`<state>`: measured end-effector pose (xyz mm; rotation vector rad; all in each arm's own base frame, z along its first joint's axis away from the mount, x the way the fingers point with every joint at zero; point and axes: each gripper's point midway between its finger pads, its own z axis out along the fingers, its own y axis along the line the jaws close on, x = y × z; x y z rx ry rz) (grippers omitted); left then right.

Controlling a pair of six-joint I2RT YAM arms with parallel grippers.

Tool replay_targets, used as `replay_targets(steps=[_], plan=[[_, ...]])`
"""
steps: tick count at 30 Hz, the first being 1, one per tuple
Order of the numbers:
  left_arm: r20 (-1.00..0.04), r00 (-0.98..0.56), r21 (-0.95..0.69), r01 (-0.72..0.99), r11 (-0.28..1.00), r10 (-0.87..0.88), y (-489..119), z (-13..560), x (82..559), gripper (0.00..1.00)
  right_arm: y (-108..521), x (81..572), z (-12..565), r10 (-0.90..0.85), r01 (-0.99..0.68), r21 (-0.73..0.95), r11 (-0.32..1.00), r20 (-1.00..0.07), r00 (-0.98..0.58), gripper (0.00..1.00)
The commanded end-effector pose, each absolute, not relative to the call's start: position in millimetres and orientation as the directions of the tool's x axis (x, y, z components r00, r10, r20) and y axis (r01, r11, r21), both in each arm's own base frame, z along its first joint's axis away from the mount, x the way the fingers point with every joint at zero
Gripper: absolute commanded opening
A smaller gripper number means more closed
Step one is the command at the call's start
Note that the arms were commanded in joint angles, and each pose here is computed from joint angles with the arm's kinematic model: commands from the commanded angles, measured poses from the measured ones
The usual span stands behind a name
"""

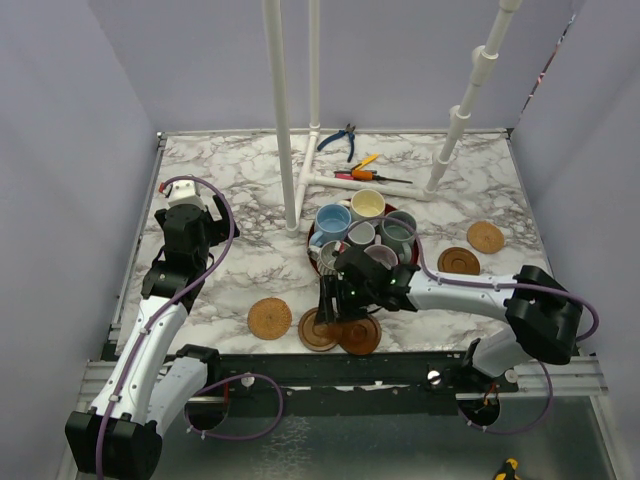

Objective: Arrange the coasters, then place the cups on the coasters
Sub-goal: Move the coaster to the corner of the board.

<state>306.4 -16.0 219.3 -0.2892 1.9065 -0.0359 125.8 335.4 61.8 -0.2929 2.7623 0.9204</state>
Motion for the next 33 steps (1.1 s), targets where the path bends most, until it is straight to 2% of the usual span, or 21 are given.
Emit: replay_targets(steps=[1,5,9,13,20,26,33], plan=[[-0.918,-0.33,-0.171,-0.169,0.971,-0.219,-18.8,214.4,307.3,0.99,338.4,118.3,70.8,-0.21,-0.371,0.479,0.796,-0.356,-0.911,0.7],[-0.918,-0.332,-0.169,-0.167,0.971,-0.217,-19.0,213.8,307.4,0.99,333.7,101.1,68.7,-0.281,-0.434,0.402,0.806,-0.385,-0.879,0.76],[-0.92,-0.326,-0.172,-0.167,0.971,-0.219,-18.8,215.1,306.2,0.99,328.7,85.1,62.0,-0.313,-0.45,0.389,0.804,-0.367,-0.876,0.8],[-0.918,-0.329,-0.174,-0.164,0.971,-0.22,-19.6,214.7,307.0,0.99,327.2,69.1,58.5,-0.348,-0.467,0.374,0.801,-0.344,-0.872,0.81],[-0.916,-0.337,-0.173,-0.162,0.971,-0.22,-20.4,212.4,307.6,0.99,307.6,80.0,46.7,-0.273,-0.37,0.26,0.892,-0.342,-0.899,0.81],[-0.914,-0.341,-0.173,-0.162,0.972,-0.219,-20.6,211.3,308.3,0.99,320.0,87.6,50.0,-0.274,-0.388,0.271,0.881,-0.377,-0.885,0.84],[-0.913,-0.345,-0.172,-0.162,0.972,-0.219,-21.1,210.0,308.8,0.99,326.1,96.0,45.5,-0.28,-0.391,0.25,0.886,-0.384,-0.88,0.8]])
